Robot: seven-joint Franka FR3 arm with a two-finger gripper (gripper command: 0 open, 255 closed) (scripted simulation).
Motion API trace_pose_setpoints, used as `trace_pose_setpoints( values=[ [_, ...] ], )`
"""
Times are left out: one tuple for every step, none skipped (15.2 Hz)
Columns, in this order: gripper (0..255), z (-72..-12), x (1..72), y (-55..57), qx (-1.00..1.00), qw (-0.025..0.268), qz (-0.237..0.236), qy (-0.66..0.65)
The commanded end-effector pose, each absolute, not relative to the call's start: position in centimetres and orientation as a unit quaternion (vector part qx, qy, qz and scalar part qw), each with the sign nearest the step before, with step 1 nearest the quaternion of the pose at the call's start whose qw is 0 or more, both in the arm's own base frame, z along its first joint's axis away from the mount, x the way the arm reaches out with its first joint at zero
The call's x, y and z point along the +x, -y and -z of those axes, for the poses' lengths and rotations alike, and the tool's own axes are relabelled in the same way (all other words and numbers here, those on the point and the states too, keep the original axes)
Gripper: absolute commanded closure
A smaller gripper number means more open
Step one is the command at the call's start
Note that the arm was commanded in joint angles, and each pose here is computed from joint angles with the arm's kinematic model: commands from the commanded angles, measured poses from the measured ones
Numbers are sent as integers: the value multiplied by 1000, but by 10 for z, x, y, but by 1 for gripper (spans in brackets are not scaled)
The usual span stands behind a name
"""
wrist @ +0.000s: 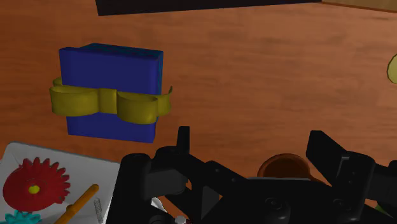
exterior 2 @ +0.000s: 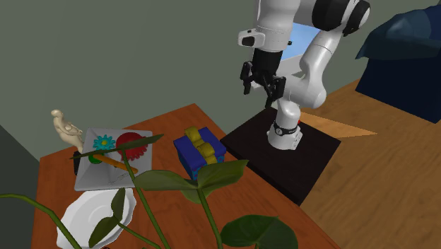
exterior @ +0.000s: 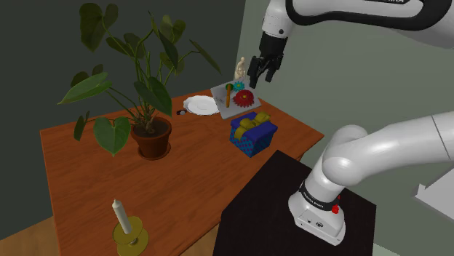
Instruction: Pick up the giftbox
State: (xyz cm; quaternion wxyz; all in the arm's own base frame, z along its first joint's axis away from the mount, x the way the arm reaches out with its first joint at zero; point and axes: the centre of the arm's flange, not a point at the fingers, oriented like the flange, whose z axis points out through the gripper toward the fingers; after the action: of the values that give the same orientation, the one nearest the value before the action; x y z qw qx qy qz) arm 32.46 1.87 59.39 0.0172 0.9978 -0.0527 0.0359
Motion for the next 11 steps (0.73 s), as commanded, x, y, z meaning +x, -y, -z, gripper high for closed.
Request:
trace_pose_setpoints(
  values=[
    [0, -594, 325, -19, 998, 17, -36, 53],
    [0, -584, 323, -10, 999, 16, -37, 25],
    [0, -574, 321, 0, 999, 14, -37, -3],
    [0, -564, 320, 9, 999, 12, -38, -31],
    [0, -554, 319, 18, 998, 11, -38, -58],
    [0, -543, 319, 28, 995, 9, -38, -86],
    [0, -533, 320, 37, 993, 8, -39, -114],
    [0, -523, 321, 46, 989, 6, -39, -141],
    [0, -513, 323, 55, 985, 4, -40, -169],
    [0, -503, 325, 64, 980, 3, -40, -196],
    [0, -493, 327, 73, 974, 1, -40, -223]
  ],
)
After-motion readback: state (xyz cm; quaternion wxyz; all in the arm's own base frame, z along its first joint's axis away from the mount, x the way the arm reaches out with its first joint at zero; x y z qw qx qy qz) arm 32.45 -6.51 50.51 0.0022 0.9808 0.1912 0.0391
